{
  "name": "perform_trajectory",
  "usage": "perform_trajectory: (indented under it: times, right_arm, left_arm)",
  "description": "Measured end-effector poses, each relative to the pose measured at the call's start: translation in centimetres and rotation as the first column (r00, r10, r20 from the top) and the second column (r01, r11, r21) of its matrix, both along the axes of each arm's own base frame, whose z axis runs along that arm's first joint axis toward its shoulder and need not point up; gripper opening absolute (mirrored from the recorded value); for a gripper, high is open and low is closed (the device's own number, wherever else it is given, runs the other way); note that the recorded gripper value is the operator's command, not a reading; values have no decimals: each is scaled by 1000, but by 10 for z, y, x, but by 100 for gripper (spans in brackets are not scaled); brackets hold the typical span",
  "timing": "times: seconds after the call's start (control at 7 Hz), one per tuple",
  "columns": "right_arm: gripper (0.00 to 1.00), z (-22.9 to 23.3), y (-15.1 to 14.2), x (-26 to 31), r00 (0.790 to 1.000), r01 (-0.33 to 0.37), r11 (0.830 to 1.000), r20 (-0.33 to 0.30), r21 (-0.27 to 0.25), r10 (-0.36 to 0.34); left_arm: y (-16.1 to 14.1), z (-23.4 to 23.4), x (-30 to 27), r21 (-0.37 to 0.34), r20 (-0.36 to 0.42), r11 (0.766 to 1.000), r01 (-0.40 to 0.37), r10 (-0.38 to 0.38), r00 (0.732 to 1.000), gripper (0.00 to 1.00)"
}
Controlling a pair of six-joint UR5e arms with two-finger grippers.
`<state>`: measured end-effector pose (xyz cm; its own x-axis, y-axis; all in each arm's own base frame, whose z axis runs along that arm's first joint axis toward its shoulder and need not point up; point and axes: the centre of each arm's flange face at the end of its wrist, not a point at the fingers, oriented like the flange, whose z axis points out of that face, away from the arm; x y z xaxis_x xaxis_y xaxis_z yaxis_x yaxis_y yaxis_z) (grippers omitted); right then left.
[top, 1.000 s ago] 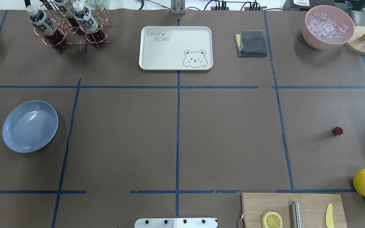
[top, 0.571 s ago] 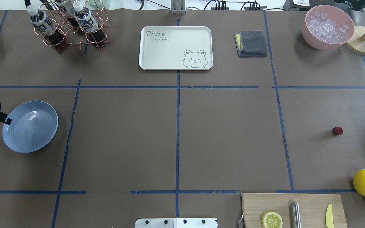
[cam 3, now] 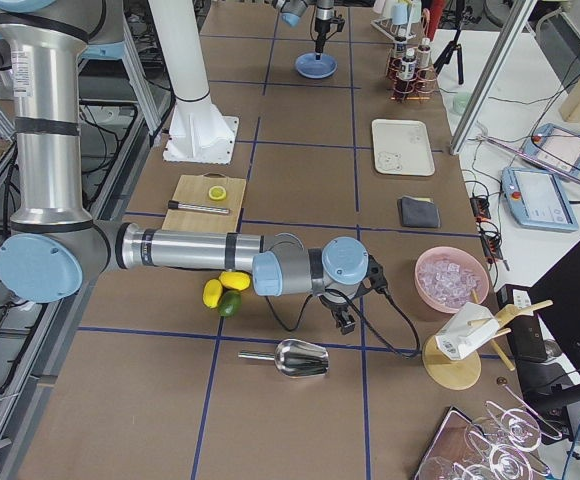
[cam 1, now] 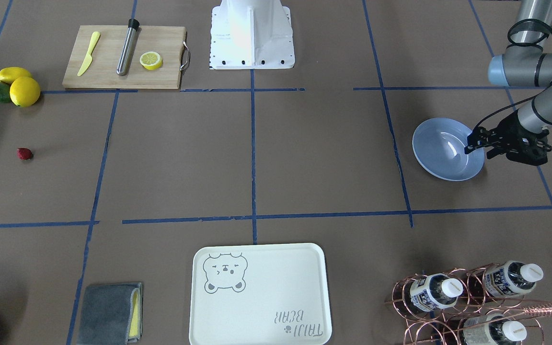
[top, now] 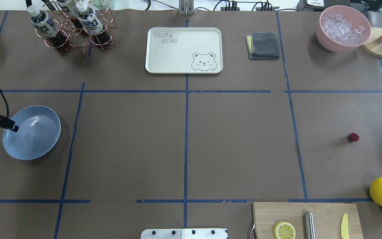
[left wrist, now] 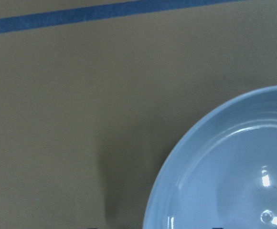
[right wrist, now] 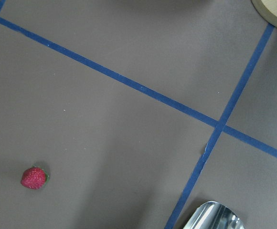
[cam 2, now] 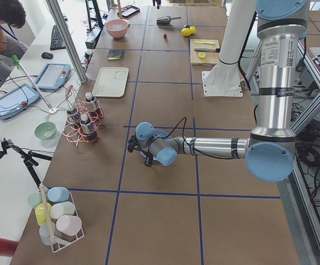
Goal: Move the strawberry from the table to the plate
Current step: 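Reach the left gripper down to the rim of the light blue plate, then drag the blue plate with the left gripper toward the table center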
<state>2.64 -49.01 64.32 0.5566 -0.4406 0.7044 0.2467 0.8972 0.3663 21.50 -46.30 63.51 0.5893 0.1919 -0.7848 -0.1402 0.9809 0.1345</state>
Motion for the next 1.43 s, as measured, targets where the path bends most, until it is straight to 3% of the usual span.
perform_trajectory:
  times: [0.43,0.71,0.86,1.14,1.43]
  right_arm:
    - [100,0,0,-1,1000,1,1000,0,1,-1]
    - [100,0,0,-1,1000,2,1000,0,1,-2]
    - [100,-1,0,-1,1000,3,1000,1,2,-3]
    - [100,-1,-1,-2,1000,3,1000,0,4,-3]
    - [100,-2,-1,-3,1000,6,1000,0,4,-6]
  left_arm:
    - [-1,-11,1,12,-16,1000,-2,2,1000,0]
    - [0,-51,4,42,-78,999,-17,20,997,0]
    - [0,-80,9,19,-141,999,-27,29,990,0]
    - [-18,-163,34,-63,-243,998,16,-31,969,0]
    - [-14,-269,136,-173,-311,985,-1,-54,949,0]
